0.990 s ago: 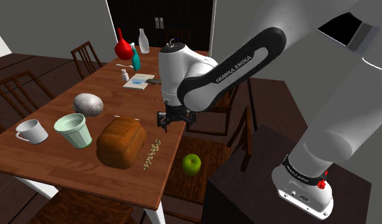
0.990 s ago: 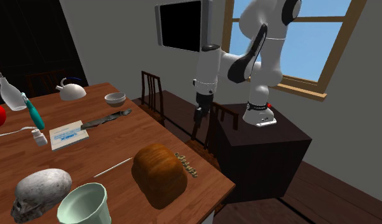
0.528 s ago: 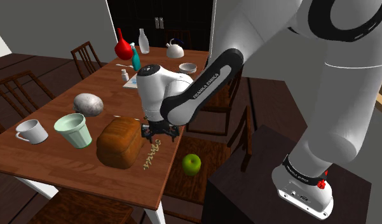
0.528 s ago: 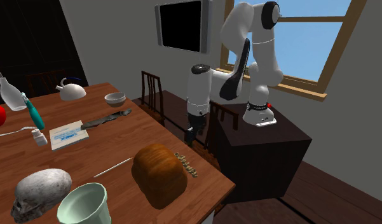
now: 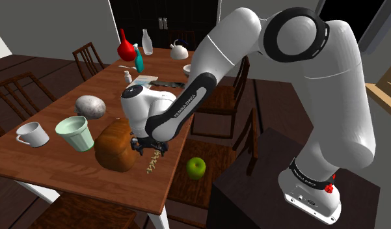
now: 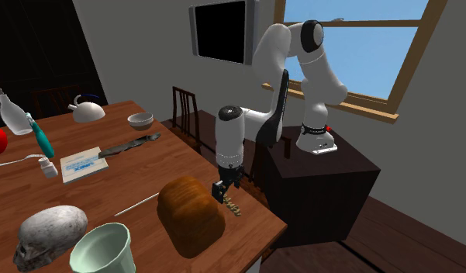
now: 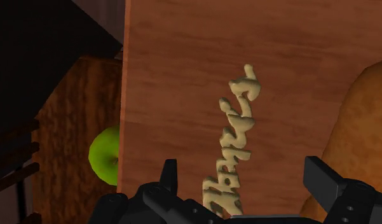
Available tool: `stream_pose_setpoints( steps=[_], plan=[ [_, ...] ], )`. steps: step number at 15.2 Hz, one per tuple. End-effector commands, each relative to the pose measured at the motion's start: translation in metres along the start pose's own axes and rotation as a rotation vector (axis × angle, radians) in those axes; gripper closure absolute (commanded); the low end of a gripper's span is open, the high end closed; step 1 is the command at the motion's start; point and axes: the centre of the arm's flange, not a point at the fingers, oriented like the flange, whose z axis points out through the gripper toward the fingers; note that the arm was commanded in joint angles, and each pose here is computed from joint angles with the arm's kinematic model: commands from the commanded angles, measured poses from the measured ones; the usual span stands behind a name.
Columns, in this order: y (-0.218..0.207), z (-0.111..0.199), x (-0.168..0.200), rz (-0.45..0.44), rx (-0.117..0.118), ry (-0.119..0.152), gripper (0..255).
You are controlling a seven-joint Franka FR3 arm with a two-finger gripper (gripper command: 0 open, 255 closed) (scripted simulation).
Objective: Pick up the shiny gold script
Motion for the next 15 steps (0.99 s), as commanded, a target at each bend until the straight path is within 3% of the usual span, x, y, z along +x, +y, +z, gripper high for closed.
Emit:
stream_pose_setpoints(
  steps=[1, 8, 9, 15],
  plan=[
    [-0.003, 0.011, -0.001, 0.006, -0.001, 0.0, 0],
    [-0.003, 0.041, -0.002, 0.006, -0.001, 0.0, 0],
    [-0.003, 0.042, 0.001, 0.006, -0.001, 0.0, 255],
    [-0.008, 0.043, 0.0, 0.006, -0.001, 0.001, 255]
  ],
)
